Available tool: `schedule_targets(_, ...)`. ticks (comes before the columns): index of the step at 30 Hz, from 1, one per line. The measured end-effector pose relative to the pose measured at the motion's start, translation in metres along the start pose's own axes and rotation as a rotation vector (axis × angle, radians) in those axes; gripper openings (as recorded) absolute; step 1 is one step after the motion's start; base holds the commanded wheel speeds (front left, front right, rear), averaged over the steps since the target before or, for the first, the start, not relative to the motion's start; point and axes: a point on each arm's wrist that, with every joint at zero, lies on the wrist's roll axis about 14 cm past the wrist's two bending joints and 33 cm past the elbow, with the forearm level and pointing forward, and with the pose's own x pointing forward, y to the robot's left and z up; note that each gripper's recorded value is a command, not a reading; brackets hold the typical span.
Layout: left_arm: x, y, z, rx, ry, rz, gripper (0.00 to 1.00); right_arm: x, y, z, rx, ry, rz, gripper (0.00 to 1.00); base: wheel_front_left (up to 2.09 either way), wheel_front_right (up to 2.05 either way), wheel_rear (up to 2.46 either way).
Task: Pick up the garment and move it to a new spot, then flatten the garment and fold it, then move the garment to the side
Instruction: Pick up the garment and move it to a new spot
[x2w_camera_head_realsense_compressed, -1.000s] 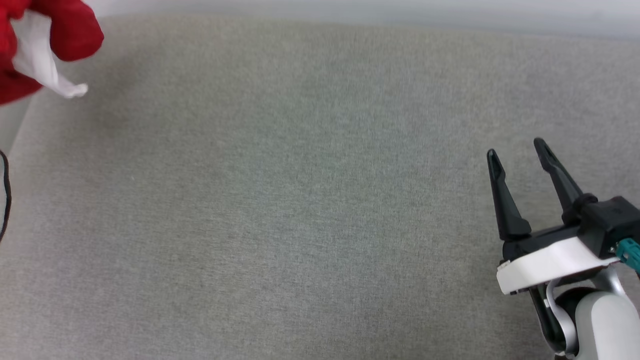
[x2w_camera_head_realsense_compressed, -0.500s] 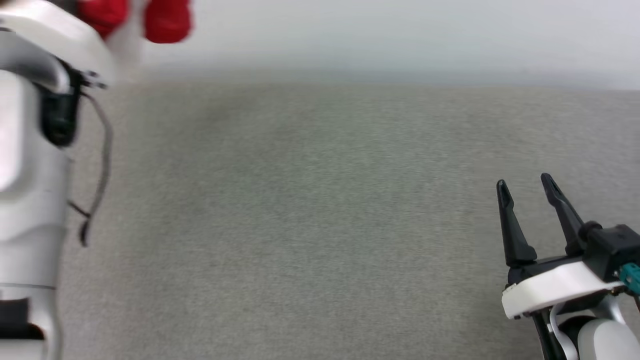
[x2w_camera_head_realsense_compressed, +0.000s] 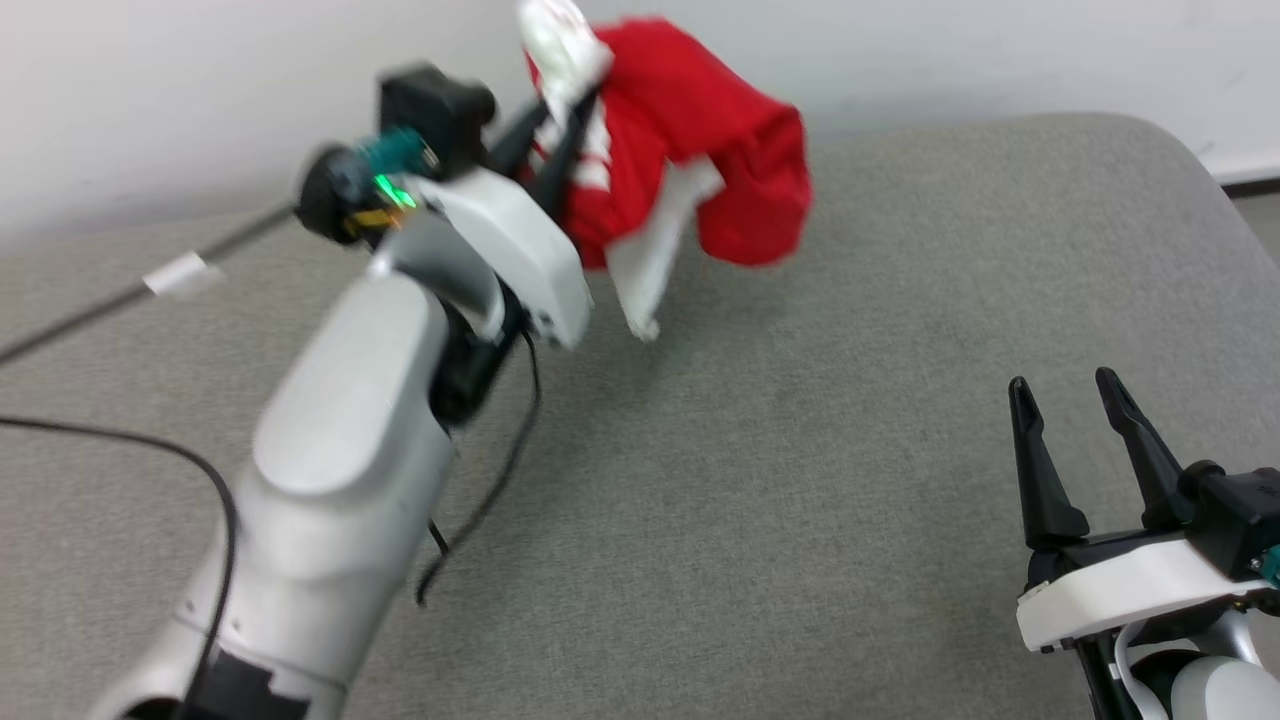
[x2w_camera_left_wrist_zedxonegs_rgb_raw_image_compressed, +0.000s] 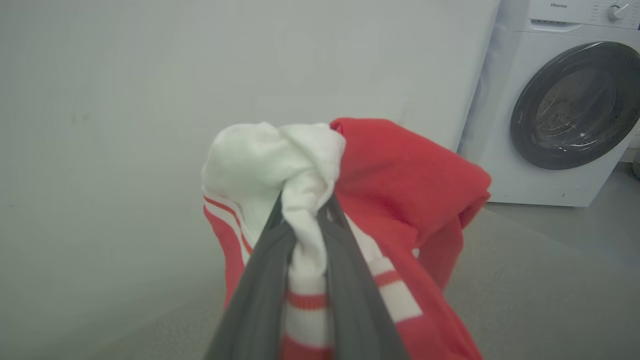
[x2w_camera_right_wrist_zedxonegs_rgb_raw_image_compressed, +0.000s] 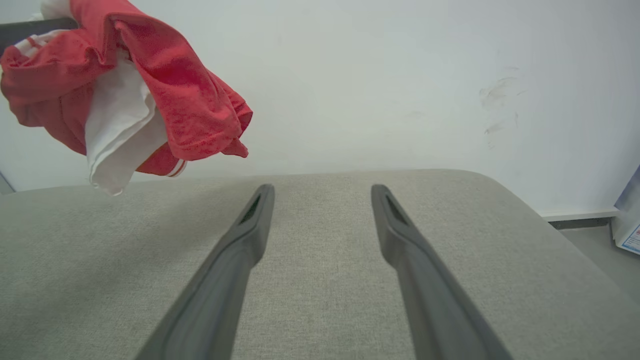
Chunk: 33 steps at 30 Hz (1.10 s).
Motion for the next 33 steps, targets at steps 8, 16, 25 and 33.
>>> schedule_targets(8, -0.053, -0.04, -0.133, -0.226, 0.26, -0.012, 0.0, 0.001, -0.009, -0.015, 0.004, 0.041, -0.03, 1.0, 0.0, 0.0, 0.0)
schedule_targets(16, -0.097, -0.061, -0.163, -0.255, 0.323, -0.001, 1.0, 0.011, 0.002, -0.013, 0.001, 0.03, 0.006, 1.0, 0.0, 0.0, 0.0)
schedule_targets(25, -0.098, -0.034, -0.076, -0.102, 0.015, 0.119, 1.0, 0.01, 0.016, 0.0, 0.002, -0.002, 0.049, 1.0, 0.0, 0.0, 0.0)
schedule_targets(33, -0.149, 0.026, -0.042, -0.04, -0.091, 0.394, 1.0, 0.002, 0.025, 0.009, 0.004, -0.016, 0.076, 1.0, 0.0, 0.0, 0.0)
